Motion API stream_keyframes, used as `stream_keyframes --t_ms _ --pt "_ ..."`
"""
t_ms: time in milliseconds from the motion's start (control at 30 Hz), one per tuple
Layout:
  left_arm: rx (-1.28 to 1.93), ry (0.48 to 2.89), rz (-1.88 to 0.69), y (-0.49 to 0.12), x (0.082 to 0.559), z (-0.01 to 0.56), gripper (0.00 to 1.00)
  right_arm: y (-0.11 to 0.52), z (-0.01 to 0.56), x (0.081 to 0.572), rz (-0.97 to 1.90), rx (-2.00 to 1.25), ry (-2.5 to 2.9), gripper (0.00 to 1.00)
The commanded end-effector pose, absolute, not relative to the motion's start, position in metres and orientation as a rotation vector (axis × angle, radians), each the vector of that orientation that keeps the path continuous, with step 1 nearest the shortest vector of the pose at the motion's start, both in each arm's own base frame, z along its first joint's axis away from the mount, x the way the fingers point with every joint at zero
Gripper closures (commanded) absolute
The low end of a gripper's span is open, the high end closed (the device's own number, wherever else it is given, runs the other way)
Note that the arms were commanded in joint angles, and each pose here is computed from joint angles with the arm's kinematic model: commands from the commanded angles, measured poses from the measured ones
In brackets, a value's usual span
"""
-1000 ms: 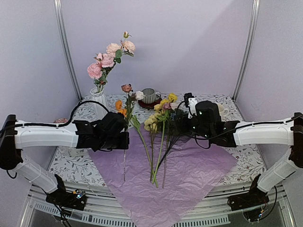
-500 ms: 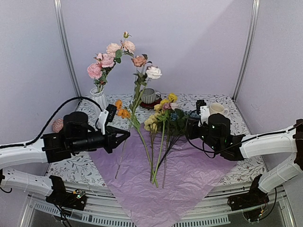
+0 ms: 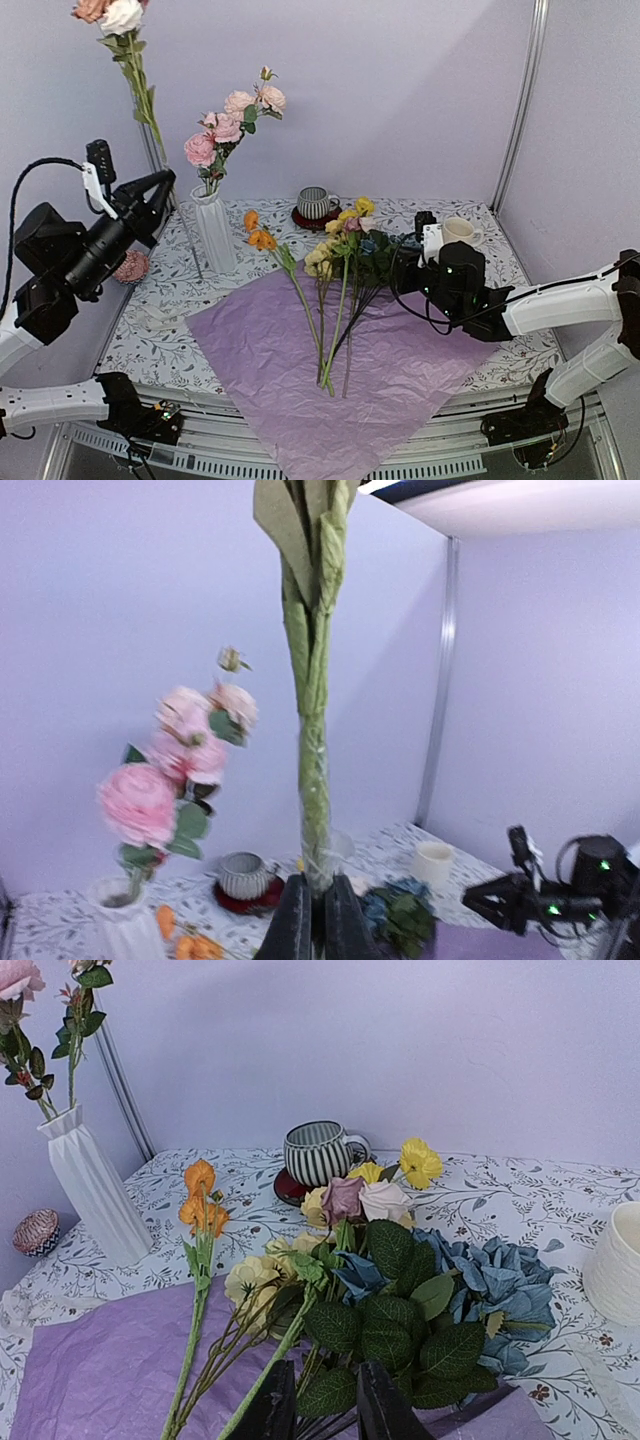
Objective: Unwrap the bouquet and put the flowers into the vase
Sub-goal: Place the fake flower in the vase.
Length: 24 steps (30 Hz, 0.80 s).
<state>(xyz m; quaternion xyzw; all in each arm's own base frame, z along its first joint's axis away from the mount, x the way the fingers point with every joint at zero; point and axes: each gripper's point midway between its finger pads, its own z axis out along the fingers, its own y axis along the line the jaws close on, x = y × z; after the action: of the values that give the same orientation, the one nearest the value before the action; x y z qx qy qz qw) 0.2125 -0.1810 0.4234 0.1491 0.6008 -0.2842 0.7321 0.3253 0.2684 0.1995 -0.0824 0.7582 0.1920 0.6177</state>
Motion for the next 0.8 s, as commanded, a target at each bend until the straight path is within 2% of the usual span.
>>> stream_keyframes --t_ms 0,167,367,767 --pt "0.123 1.261 -0.306 -0.118 0.237 0.453 1.00 0.270 0.193 0.328 0.424 -0.209 1.744 0.78" --pt "-0.016 1.207 -0.096 -0.068 0.257 0.474 1.00 0.271 0.191 0.328 0.419 -0.213 1.746 0.78" --pt "-0.104 1.186 -0.089 -0.043 0.310 0.472 1.00 0.271 0.186 0.329 0.412 -0.223 1.743 0.78" --pt "-0.145 1.144 -0.018 -0.025 0.378 0.464 1.00 0.275 0.193 0.321 0.473 -0.250 1.723 0.77"
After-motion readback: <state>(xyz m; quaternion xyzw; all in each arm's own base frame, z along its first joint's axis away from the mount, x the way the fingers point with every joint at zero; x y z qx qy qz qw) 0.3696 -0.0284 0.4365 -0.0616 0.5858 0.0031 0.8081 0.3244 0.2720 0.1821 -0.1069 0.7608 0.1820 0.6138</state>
